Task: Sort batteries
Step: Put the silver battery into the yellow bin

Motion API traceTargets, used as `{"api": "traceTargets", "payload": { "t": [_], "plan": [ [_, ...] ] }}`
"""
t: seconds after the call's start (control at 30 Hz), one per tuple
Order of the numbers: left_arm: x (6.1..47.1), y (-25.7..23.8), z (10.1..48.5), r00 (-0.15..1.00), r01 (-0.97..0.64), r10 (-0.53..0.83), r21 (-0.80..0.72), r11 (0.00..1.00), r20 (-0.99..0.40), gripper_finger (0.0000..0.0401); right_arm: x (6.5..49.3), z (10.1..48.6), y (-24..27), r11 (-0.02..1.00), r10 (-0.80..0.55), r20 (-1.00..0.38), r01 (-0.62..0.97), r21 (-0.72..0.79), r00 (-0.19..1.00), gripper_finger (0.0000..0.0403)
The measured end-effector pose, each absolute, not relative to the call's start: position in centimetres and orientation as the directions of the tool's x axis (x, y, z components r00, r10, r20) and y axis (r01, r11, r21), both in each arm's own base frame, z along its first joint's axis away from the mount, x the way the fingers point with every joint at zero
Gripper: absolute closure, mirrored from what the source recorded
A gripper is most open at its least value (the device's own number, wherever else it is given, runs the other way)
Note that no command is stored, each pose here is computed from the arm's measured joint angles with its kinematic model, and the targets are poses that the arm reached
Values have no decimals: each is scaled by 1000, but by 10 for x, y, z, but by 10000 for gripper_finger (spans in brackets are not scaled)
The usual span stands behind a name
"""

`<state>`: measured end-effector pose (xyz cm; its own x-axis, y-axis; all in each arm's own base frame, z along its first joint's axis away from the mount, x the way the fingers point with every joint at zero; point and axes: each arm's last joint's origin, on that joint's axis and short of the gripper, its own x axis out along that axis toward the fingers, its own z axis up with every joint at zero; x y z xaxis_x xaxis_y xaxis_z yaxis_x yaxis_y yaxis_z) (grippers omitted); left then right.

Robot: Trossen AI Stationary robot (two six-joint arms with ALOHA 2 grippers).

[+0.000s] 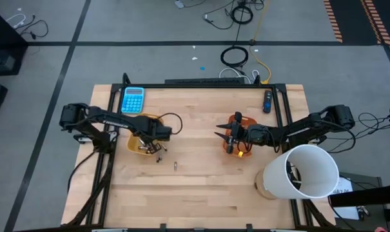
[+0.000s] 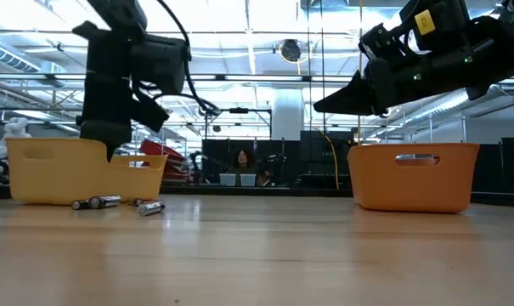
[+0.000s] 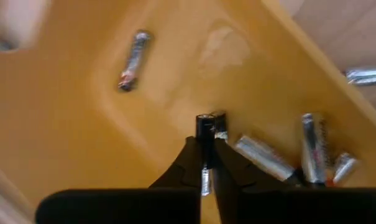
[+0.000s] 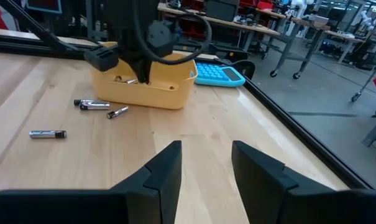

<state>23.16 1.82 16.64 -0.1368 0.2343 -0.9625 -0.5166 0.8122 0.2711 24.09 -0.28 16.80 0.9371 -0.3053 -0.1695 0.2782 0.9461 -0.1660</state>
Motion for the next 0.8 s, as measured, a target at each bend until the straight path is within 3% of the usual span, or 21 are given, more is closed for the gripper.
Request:
{"api": "traceTargets", "payload": {
  "t": [0.17,0.4,0.63,0.8],
  "plan": [
    [229,33,154,-83,-541,133,157,826,-988,383,241,168,-3,946,-305,-170,278,-166,937,271],
    [228,42,152,-81,-556,138,160,816,-987,382,241,167,-3,946,-305,-177,277,-169,936,271],
    [227,42,151,-92,-576,147,173,799,-985,305,241,167,-3,946,-305,-176,277,-168,936,271],
    [224,42,159,-67,-585,180,185,790,-981,287,241,167,-3,946,-305,-175,277,-168,936,271]
  ]
}}
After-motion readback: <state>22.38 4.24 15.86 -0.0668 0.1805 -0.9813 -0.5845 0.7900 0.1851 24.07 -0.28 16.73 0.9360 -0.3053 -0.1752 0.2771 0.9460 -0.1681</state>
